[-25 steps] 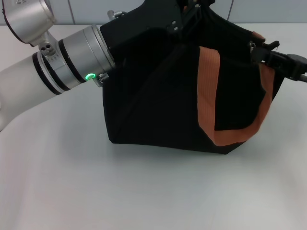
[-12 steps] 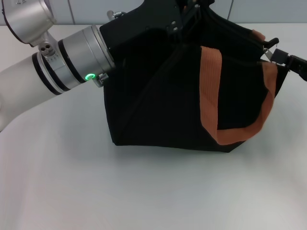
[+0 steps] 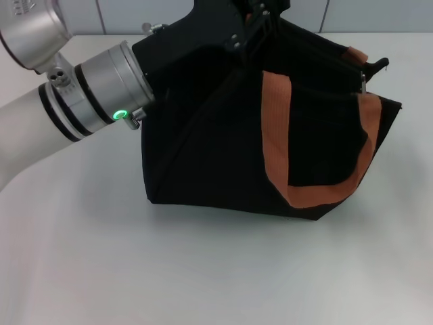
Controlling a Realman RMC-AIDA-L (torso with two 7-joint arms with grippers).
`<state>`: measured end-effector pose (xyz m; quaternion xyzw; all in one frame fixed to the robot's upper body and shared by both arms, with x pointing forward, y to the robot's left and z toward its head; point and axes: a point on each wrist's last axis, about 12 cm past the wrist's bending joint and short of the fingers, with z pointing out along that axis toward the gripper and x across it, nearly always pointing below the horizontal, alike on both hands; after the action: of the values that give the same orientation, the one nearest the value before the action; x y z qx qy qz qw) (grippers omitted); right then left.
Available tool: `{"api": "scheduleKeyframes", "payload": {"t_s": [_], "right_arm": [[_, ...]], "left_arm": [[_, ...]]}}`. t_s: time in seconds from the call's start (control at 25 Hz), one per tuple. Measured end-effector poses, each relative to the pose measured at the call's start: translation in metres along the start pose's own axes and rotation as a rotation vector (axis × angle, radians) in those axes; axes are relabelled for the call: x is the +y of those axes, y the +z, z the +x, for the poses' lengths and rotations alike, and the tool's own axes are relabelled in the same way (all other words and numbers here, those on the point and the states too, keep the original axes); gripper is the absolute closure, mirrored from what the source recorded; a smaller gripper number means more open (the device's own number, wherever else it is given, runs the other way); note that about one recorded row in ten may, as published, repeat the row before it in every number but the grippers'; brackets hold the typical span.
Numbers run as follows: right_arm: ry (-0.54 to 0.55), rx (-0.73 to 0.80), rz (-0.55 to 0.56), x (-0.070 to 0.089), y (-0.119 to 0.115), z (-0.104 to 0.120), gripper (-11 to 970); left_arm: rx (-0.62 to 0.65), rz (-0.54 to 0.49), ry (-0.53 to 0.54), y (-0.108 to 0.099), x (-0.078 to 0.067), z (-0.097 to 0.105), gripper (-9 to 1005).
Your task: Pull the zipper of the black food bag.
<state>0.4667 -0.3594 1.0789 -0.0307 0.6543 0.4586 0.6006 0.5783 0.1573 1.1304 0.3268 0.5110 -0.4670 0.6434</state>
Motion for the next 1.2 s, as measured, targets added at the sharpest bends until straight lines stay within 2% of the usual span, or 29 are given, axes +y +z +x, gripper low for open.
{"api": "scheduleKeyframes", "payload": {"t_s": [0.28, 0.44, 0.48, 0.72, 0.84, 1.04, 1.08, 1.16, 1.2], "right_arm": [[-0.069, -0.044, -0.066, 0.011, -0.004, 0.012, 611], [-0.063, -0.058, -0.091, 0.015, -0.003, 0.019, 420], [-0.055, -0.073, -0.106, 0.018, -0.003, 0.024, 372], [-0.121, -0.086, -0.132, 0.023, 0.003, 0.032, 263], [-0.166, -0.087, -0.139, 0.024, 0.004, 0.035, 247], [-0.221, -0.092, -0.158, 0.028, 0.001, 0.038, 220], [-0.225, -0.088, -0.161, 0.028, 0.002, 0.038, 215], [-0.226, -0.076, -0.168, 0.029, 0.002, 0.039, 204], [-0.231, -0.067, -0.178, 0.030, 0.002, 0.040, 199]], "left_arm": [[0.023, -0.011, 0.057, -0.010, -0.005, 0.009, 888], [-0.047, -0.026, 0.041, -0.021, -0.009, 0.004, 870], [-0.083, -0.025, 0.035, -0.024, -0.011, 0.001, 844], [-0.248, -0.036, 0.022, -0.051, -0.021, -0.010, 689], [-0.293, -0.020, 0.023, -0.068, -0.031, -0.011, 581], [-0.258, -0.017, 0.008, -0.104, -0.050, -0.001, 380], [-0.258, -0.017, 0.008, -0.104, -0.050, -0.001, 344], [-0.210, 0.013, -0.001, -0.126, -0.061, 0.002, 271], [-0.210, 0.013, -0.001, -0.126, -0.061, 0.002, 235]]}}
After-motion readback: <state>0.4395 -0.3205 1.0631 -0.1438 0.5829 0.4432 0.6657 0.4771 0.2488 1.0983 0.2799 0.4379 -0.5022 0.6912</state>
